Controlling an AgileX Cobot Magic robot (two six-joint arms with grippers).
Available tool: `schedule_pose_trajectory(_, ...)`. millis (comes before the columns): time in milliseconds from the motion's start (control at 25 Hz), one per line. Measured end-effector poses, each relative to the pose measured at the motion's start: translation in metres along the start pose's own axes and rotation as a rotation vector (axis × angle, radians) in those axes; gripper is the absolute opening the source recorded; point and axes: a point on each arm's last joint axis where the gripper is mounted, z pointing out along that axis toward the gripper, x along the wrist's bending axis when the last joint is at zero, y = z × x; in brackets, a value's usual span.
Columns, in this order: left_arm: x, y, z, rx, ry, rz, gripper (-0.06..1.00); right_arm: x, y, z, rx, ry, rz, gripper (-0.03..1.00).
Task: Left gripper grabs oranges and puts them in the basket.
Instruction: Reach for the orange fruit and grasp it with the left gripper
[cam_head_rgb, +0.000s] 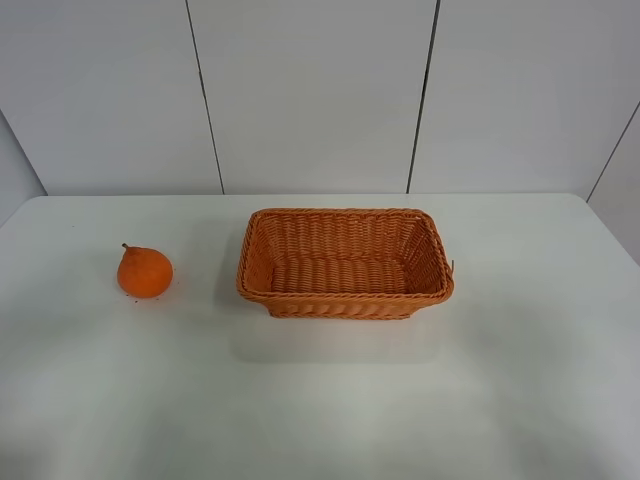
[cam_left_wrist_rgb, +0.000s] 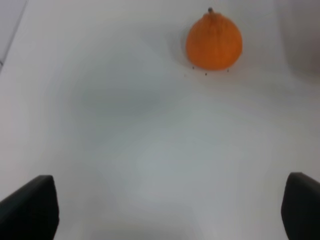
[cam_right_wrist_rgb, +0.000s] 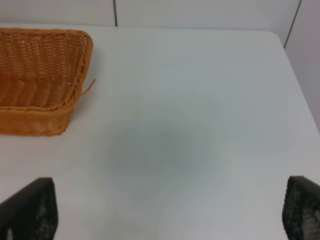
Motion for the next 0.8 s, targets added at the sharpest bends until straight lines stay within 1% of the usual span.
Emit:
schedule_pose_trajectory(80,-0.001,0.018,0.015,0.049,-0.008,0.012,1.0,0.0,0.0,0.0,0.0,0.0,0.0,0.69)
schedule_pose_trajectory(160,-0.001,0.038,0.029,0.075,-0.015,0.021,1.0,0.0,0.0,0.0,0.0,0.0,0.0,0.69)
schedule_pose_trajectory(320,-0.003,0.074,0.066,0.16,-0.029,0.038,1.0,0.0,0.0,0.0,0.0,0.0,0.0,0.69)
schedule_pose_trajectory(440,-0.006,0.099,0.096,0.19,-0.042,0.045,1.0,0.0,0.0,0.0,0.0,0.0,0.0,0.69)
schedule_pose_trajectory(560,-0.011,0.116,0.13,0.22,-0.067,0.033,1.0,0.0,0.0,0.0,0.0,0.0,0.0,0.69)
schedule_pose_trajectory(800,-0.023,0.13,0.203,0.306,-0.113,0.007,1.0,0.0,0.0,0.0,0.0,0.0,0.0,0.69)
